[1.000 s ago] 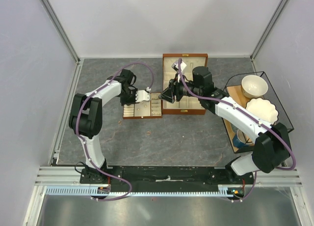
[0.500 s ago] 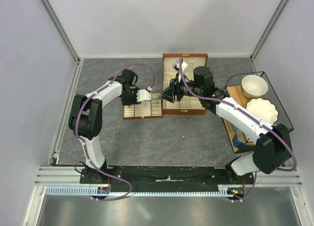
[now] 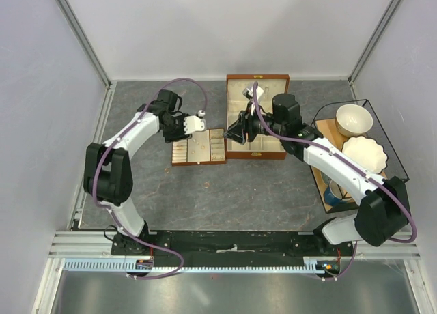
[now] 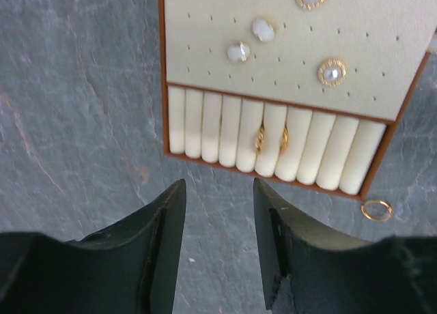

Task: Organize the mixed jewelry
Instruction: Place the jewelry in the compartment layer, then pick up the jewelry from the center of the board.

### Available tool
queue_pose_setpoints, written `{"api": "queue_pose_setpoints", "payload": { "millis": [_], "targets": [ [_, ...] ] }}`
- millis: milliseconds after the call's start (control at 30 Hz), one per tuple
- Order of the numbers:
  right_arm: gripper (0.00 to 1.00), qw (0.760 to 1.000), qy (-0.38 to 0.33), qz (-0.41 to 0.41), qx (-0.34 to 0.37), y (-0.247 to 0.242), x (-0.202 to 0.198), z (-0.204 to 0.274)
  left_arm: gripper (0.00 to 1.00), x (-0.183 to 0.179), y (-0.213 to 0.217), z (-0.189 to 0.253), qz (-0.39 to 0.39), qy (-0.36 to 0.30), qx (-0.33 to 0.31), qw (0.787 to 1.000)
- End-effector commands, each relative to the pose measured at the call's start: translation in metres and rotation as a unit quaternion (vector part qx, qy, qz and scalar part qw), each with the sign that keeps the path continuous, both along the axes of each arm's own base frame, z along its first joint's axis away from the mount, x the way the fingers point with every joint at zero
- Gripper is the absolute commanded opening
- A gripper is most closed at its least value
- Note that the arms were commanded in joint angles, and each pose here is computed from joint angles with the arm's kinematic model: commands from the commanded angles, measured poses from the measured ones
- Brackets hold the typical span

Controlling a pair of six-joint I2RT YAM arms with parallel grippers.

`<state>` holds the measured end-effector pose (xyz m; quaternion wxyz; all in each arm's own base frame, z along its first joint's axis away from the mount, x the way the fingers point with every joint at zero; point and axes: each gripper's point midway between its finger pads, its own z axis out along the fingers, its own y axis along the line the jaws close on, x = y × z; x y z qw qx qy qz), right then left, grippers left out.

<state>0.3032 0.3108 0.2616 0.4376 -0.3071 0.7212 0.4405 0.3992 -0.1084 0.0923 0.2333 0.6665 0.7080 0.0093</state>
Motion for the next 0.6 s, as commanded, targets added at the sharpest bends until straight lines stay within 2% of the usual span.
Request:
{"api": "queue_pose_setpoints", "payload": {
  "millis": [0, 233, 333, 567],
  "targets": [
    [0.52, 0.999, -0.036, 0.003, 0.02, -0.003, -0.004, 0.022, 0.51, -0.03, 0.018, 0.014, 0.022, 0.013, -0.027, 0.999],
    [0.54, 0.999, -0.038, -0.002, -0.006, -0.007, -0.001, 0.009, 0.5, -0.105, 0.041, -0.015, 0.051, 0.067, -0.035, 0.996],
    [0.53, 0.999, -0.041, -0.001, -0.008, -0.006, -0.001, 0.008, 0.5, -0.121, 0.042, -0.02, 0.062, 0.072, -0.056, 0.994],
    [0.53, 0.999, -0.038, -0.001, -0.009, -0.005, 0.001, 0.007, 0.49, -0.124, 0.039, -0.035, 0.099, 0.073, -0.076, 0.989]
  ]
}}
